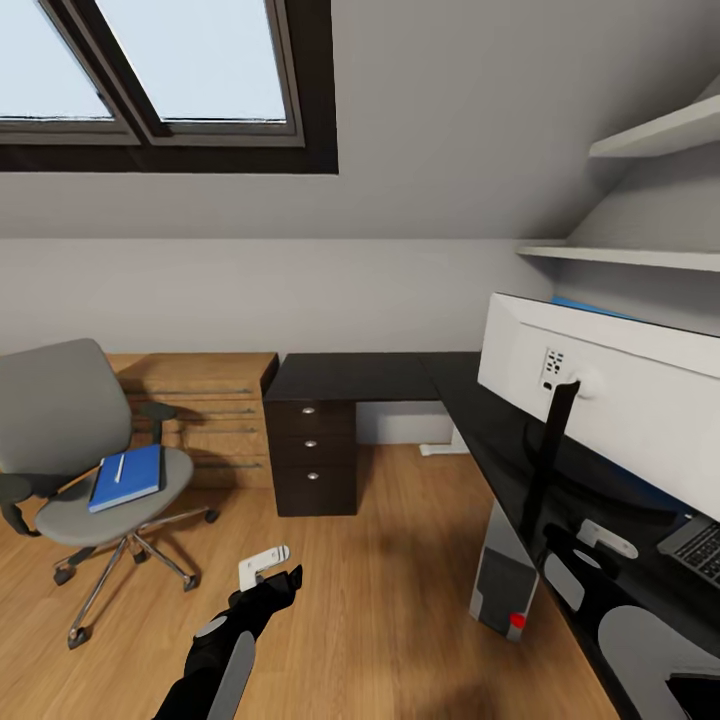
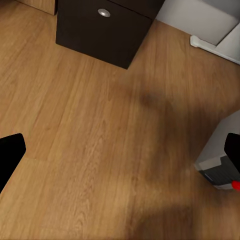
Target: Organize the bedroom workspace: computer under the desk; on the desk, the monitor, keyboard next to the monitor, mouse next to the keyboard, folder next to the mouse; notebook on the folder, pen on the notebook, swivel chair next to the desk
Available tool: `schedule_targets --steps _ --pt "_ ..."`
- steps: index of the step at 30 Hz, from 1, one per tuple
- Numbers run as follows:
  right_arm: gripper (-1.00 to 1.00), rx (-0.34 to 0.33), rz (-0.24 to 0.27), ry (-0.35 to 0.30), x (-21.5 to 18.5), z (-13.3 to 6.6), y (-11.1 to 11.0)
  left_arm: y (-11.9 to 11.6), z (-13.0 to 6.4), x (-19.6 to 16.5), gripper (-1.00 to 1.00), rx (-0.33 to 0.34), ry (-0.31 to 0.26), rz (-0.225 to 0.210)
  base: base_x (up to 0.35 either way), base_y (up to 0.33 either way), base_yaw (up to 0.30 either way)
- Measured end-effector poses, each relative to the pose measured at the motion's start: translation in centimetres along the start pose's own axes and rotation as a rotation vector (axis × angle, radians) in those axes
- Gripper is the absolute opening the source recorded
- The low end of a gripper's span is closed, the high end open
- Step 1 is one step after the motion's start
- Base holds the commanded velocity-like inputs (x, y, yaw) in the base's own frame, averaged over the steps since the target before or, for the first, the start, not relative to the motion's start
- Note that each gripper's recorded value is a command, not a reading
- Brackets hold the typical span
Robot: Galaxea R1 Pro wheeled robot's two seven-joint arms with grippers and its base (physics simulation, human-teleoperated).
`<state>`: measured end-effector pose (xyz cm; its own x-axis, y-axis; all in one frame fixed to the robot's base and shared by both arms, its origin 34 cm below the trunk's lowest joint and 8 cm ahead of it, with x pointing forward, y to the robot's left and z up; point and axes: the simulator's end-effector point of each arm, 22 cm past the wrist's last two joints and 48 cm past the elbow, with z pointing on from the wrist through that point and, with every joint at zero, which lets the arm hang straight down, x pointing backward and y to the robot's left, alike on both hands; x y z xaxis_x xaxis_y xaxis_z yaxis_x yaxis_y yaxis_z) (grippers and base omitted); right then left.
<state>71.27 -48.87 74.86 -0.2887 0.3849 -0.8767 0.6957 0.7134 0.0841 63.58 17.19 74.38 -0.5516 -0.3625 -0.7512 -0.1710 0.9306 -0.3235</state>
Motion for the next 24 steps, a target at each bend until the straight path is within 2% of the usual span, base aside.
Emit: schedule_targets --steps 12,16,24 --pt "1.00 -0.001 0.000 -0.003 0.6 0.3 0.0 0.2 0.4 0.6 1.00 0.000 0.002 0.000 0.000 0.000 0.000" --pt "1.00 -0.009 0.000 -0.009 0.5 0.1 0.5 -0.4 0.6 1.8 1.00 0.010 0.026 0.017 0.000 0.000 0.000" --pt "1.00 -0.009 0.003 -0.023 0.3 0.1 0.6 0.3 0.9 3.2 1.00 -0.003 0.056 0.030 0.000 0.000 0.000"
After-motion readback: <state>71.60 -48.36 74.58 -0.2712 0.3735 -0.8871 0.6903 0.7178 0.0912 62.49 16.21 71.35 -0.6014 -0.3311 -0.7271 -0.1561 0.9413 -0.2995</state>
